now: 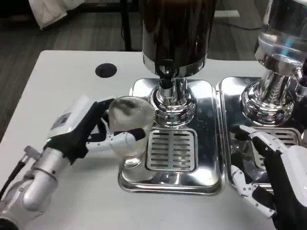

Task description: Grasp the cup under the faucet to collect the drink, then remove the cup.

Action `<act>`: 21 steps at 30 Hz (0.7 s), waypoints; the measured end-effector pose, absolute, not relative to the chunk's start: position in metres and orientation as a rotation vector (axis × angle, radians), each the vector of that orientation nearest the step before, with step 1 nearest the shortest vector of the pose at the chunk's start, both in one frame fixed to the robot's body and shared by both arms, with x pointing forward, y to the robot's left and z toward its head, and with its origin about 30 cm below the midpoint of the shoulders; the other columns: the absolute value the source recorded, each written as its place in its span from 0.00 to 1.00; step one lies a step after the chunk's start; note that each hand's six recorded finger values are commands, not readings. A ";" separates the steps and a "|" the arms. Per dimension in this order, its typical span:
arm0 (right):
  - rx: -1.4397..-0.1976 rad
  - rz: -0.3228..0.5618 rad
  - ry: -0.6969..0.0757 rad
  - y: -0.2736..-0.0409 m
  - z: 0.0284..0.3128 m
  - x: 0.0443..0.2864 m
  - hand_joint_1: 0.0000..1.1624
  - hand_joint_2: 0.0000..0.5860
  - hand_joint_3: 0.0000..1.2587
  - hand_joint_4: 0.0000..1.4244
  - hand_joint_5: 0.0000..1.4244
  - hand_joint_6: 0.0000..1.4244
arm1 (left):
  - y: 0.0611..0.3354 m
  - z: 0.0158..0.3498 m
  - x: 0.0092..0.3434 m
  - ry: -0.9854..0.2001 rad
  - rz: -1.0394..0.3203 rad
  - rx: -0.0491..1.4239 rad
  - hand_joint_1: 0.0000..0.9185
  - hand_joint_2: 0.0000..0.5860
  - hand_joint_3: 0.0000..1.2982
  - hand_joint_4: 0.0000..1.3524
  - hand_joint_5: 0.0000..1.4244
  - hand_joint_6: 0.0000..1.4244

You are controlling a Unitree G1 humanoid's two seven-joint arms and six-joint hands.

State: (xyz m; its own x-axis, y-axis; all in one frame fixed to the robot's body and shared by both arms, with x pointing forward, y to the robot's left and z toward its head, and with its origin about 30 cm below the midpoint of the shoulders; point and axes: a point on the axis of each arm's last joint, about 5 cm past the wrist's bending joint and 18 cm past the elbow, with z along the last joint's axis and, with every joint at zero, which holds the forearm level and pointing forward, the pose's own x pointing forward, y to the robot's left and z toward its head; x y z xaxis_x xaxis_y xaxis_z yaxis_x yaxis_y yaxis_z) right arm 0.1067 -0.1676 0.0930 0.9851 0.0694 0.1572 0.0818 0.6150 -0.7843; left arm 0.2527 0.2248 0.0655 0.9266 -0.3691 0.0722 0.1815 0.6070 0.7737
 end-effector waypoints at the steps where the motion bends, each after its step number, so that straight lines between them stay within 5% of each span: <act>1: -0.912 -0.005 -0.174 -0.167 0.092 0.107 0.42 0.83 0.23 0.22 0.17 0.23 | 0.223 0.065 0.253 -0.238 -0.329 0.861 0.23 0.31 0.30 0.31 0.51 0.63; 14: -0.913 0.001 -0.174 -0.161 0.091 0.110 0.42 0.83 0.23 0.23 0.17 0.23 | 0.199 0.062 0.259 -0.246 -0.409 0.849 0.23 0.31 0.30 0.31 0.51 0.61; 21: -0.909 0.001 -0.174 -0.160 0.091 0.110 0.42 0.83 0.23 0.23 0.17 0.23 | 0.188 0.065 0.265 -0.264 -0.470 0.870 0.18 0.26 0.24 0.23 0.41 0.55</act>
